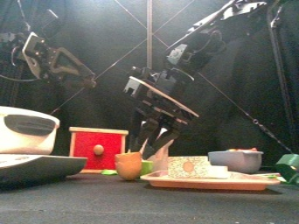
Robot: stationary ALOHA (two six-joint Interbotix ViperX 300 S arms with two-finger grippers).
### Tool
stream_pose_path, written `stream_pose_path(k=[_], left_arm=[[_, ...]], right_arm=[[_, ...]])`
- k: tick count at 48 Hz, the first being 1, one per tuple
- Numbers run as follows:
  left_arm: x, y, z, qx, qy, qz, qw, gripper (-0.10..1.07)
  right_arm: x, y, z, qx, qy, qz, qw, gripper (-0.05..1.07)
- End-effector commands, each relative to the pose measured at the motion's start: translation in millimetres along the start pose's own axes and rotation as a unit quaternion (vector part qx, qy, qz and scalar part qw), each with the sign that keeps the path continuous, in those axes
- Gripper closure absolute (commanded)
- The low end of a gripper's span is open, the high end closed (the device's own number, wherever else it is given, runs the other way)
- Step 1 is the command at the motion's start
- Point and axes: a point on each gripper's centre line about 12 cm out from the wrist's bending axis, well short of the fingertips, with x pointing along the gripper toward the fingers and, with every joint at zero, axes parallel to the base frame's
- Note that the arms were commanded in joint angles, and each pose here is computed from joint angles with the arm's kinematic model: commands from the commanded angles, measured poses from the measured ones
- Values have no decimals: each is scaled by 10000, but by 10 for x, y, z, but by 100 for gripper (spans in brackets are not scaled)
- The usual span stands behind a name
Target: Grab ketchup
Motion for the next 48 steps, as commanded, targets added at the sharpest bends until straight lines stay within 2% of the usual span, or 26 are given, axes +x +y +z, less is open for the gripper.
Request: stream_pose_path(k=[1, 6, 9, 14, 18, 22, 32, 37, 41, 48], left_arm=[[13, 5, 47, -2, -74, 17, 10000, 12], [13, 6, 47, -17, -72, 20, 10000, 12], [13, 5, 47, -2, -74, 17, 10000, 12], [11, 5, 42, 0, -66, 16, 10000, 12], [13, 3, 37, 2, -52, 11, 10000, 12], [13, 3, 37, 2, -52, 11, 10000, 12], [13, 4, 38, 1, -59, 15, 10000, 12], [11, 5, 42, 0, -66, 16, 10000, 12], [13, 4, 38, 1, -59, 15, 10000, 12], [10, 9, 35, 8, -58, 23, 10000, 12]], right_arm=[[-367, 47, 252, 143, -329, 316, 9989, 30], [-708, -53, 293, 146, -493, 453, 9976, 30], [-816, -194, 244, 187, -464, 332, 9982, 30], [-960, -594, 116, 267, -373, -229, 9987, 30], [-1026, -932, -9, 248, -309, -742, 9965, 30], [-1083, -1252, -72, 325, -301, -1082, 9931, 30], [-986, -1939, -252, 619, -86, -1797, 9817, 31], [-929, -2018, -302, 644, -26, -1713, 9831, 31], [-886, -2115, -298, 622, -40, -1839, 9810, 31], [-828, -2122, -332, 584, 14, -1697, 9838, 31]])
